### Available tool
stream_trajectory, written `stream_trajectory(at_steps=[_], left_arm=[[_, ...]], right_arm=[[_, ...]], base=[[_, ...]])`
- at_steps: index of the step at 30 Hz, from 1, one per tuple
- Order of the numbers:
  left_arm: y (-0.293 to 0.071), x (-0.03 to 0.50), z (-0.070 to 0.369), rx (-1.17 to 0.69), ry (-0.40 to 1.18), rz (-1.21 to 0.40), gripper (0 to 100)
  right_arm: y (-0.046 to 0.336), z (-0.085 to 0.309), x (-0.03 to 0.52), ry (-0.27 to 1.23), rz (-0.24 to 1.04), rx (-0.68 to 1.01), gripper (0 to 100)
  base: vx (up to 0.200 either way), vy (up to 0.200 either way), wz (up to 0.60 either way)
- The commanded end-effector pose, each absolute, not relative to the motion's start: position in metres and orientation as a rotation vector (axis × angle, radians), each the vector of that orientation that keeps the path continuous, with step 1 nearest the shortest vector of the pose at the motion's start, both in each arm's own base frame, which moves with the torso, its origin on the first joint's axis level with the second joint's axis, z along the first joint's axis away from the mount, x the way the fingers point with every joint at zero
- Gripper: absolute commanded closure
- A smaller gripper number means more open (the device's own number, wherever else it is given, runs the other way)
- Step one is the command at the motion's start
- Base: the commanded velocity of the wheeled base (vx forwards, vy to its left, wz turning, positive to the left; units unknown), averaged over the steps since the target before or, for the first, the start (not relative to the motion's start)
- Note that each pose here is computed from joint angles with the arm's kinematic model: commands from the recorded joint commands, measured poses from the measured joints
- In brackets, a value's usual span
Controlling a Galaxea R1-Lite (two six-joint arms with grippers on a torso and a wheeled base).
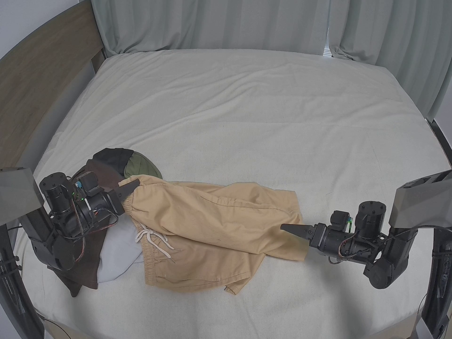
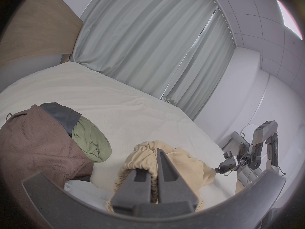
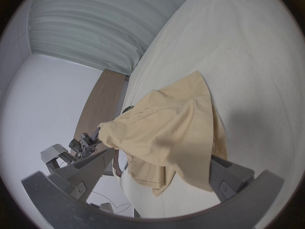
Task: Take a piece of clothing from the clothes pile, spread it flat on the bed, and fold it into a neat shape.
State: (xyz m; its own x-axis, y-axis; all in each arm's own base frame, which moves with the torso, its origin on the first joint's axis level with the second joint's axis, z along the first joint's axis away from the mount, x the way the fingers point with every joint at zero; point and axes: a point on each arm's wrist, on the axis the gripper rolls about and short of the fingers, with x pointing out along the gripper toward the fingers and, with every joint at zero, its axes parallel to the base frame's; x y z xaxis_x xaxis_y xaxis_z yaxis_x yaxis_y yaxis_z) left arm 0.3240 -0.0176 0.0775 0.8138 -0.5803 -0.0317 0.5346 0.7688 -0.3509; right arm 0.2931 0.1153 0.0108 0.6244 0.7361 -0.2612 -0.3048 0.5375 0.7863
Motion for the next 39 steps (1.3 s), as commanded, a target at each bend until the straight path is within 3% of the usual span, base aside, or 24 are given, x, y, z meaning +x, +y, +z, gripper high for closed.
stream_trajectory(at_steps=[1,7,8,16,18,26,39], left_arm=[[-0.021,0.323,0.077,-0.341,0.146,-0.618,100],[-0.033,0.321,0.076,-0.343,0.159,-0.651,100],[-0.035,0.321,0.076,-0.344,0.161,-0.66,100],[-0.041,0.327,0.06,-0.347,0.202,-0.661,100],[-0.041,0.329,0.059,-0.347,0.2,-0.66,100],[-0.041,0.331,0.057,-0.346,0.201,-0.658,100],[-0.04,0.33,0.057,-0.327,0.195,-0.657,100]], right_arm=[[0.118,0.0,0.299,0.647,0.662,0.774,0],[0.119,0.006,0.304,0.616,0.673,0.776,0],[0.119,0.007,0.304,0.613,0.673,0.776,100],[0.117,0.018,0.284,0.638,0.722,0.752,100],[0.12,0.024,0.268,0.685,0.804,0.74,100],[0.113,0.012,0.234,0.807,0.923,0.637,100],[0.114,-0.008,0.233,0.868,0.897,0.619,100]], base=[[0.0,0.0,0.0],[0.0,0.0,0.0],[0.0,0.0,0.0],[0.0,0.0,0.0],[0.0,0.0,0.0],[0.0,0.0,0.0],[0.0,0.0,0.0]])
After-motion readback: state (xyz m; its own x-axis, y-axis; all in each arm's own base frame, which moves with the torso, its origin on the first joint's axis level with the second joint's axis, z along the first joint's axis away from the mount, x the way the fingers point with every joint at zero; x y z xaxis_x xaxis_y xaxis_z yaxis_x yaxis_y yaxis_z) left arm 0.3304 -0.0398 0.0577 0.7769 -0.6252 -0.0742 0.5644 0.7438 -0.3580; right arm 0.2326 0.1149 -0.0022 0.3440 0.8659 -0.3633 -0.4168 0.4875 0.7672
